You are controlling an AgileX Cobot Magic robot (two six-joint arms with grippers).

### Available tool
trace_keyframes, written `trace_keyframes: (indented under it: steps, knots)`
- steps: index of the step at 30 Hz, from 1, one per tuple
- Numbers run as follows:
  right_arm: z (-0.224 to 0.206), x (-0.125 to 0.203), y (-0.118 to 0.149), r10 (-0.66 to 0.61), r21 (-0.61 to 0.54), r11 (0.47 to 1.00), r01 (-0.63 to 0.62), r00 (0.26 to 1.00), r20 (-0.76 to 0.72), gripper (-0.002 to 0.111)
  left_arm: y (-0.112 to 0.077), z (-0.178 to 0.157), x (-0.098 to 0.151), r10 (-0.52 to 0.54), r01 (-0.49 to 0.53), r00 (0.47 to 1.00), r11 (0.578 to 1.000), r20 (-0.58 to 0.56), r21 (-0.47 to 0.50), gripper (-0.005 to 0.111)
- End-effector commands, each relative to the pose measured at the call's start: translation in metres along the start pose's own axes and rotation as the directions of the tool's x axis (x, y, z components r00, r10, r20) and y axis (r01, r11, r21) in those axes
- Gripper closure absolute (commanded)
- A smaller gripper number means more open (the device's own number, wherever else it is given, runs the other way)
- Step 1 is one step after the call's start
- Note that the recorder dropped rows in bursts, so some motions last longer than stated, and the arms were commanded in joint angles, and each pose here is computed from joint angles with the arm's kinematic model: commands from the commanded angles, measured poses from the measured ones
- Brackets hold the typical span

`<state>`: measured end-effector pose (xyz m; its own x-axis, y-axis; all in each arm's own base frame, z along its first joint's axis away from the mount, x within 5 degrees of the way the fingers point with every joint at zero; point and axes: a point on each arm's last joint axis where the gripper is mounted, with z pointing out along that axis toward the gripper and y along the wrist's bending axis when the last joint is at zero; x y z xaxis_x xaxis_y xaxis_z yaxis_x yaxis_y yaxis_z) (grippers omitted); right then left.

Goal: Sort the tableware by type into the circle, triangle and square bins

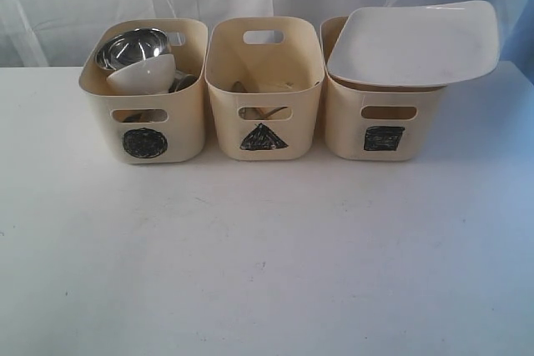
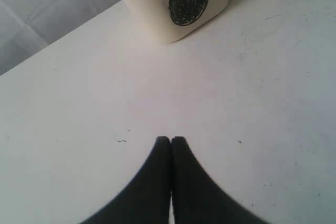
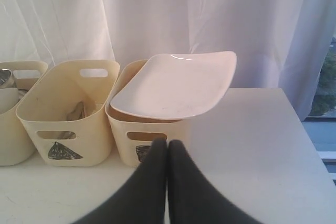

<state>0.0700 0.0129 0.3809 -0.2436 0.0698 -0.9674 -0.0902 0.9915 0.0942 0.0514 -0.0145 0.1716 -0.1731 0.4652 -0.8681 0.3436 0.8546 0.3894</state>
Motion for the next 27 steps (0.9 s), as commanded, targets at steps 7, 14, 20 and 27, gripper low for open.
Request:
trace_keyframes:
  steps: [7, 14, 20, 27]
  knots:
    - [-0.004, 0.06, -0.011, 0.045, 0.111, 0.993, -0.038, 0.997, -0.061, 0.108, -0.001, 0.0, 0.001, -0.004, 0.004, 1.0, 1.0, 0.005, 0.003, 0.107]
    - [-0.001, 0.108, -0.018, -0.031, 0.133, 0.991, 0.027, 0.999, 0.032, 0.108, -0.001, 0.0, 0.001, -0.004, 0.004, 1.0, 1.0, 0.005, 0.003, 0.107]
    - [0.005, 0.147, -0.029, -0.167, 0.217, 0.964, 0.156, 0.985, 0.034, 0.108, -0.001, 0.0, 0.001, -0.004, 0.004, 1.0, 1.0, 0.005, 0.003, 0.107]
    - [0.02, 0.178, -0.034, -0.158, 0.211, 0.964, 0.162, 0.987, -0.038, 0.108, -0.001, 0.0, 0.001, -0.004, 0.004, 1.0, 1.0, 0.005, 0.003, 0.107]
